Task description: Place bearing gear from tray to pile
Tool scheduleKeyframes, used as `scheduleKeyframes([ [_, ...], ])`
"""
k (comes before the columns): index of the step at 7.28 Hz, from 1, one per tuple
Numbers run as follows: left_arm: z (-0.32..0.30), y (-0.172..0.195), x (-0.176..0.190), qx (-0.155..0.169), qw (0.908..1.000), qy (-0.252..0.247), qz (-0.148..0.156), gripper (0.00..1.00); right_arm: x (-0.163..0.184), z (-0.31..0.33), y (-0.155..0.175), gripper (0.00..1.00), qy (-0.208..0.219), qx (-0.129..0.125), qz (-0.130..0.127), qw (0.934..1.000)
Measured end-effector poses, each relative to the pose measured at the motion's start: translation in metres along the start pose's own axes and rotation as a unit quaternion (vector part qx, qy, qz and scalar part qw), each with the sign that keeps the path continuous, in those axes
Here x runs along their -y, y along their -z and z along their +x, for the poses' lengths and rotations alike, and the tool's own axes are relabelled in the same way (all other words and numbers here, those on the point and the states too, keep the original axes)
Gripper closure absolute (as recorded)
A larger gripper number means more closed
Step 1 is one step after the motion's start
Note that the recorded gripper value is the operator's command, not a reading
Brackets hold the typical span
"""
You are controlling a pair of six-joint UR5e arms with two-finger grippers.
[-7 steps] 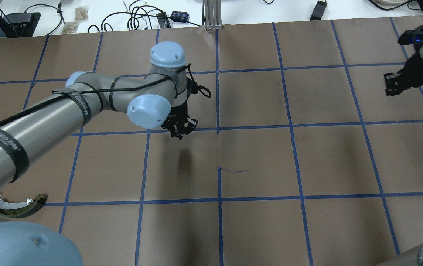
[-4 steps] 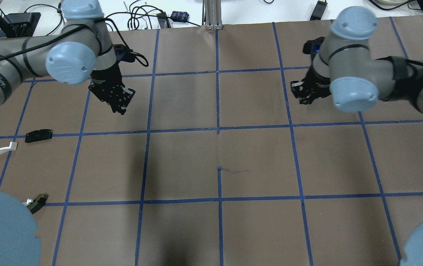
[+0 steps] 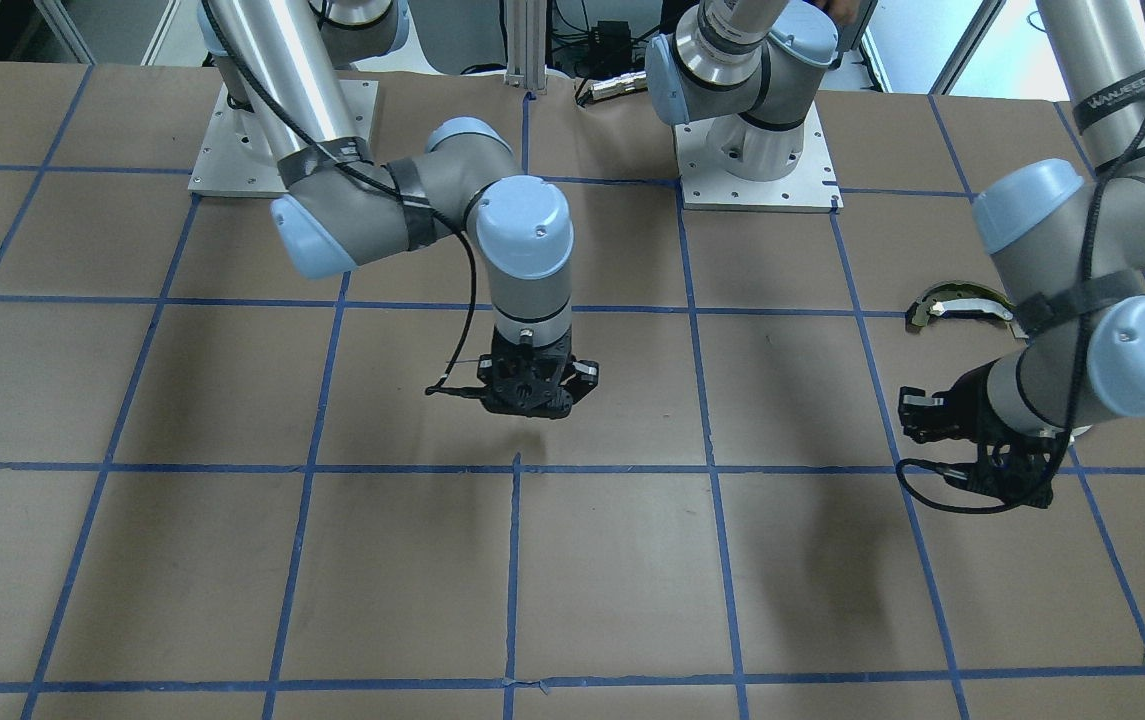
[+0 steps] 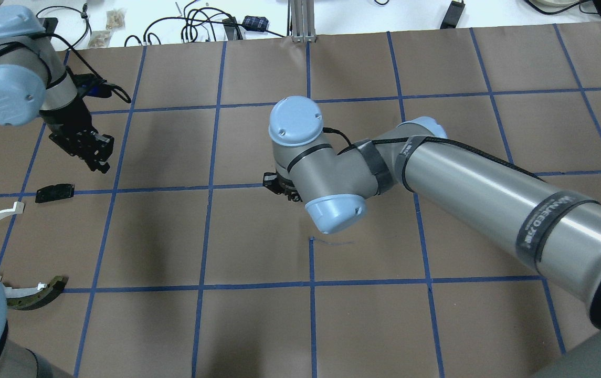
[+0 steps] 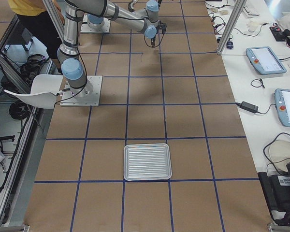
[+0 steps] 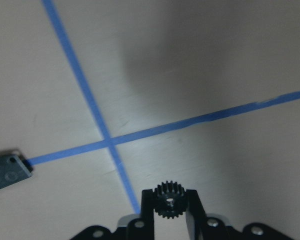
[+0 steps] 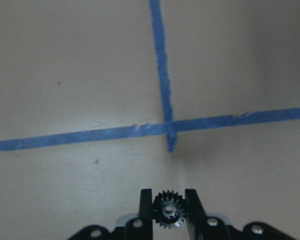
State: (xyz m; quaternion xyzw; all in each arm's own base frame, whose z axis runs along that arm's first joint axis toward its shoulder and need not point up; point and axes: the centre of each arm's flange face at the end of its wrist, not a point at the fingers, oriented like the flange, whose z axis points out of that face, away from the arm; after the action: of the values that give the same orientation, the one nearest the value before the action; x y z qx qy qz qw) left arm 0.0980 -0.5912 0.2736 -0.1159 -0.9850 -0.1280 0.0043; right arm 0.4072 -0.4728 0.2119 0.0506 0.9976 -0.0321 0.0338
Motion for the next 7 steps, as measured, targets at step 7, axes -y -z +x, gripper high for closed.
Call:
scheduleKeyframes([
  [7,-0.134,-0.096,-0.097,-0.016,0.9992,0.033,-0.019,1.00,0.131,0.187,0.195,0.00,0.076,-0.010,-0.012,0.9969],
])
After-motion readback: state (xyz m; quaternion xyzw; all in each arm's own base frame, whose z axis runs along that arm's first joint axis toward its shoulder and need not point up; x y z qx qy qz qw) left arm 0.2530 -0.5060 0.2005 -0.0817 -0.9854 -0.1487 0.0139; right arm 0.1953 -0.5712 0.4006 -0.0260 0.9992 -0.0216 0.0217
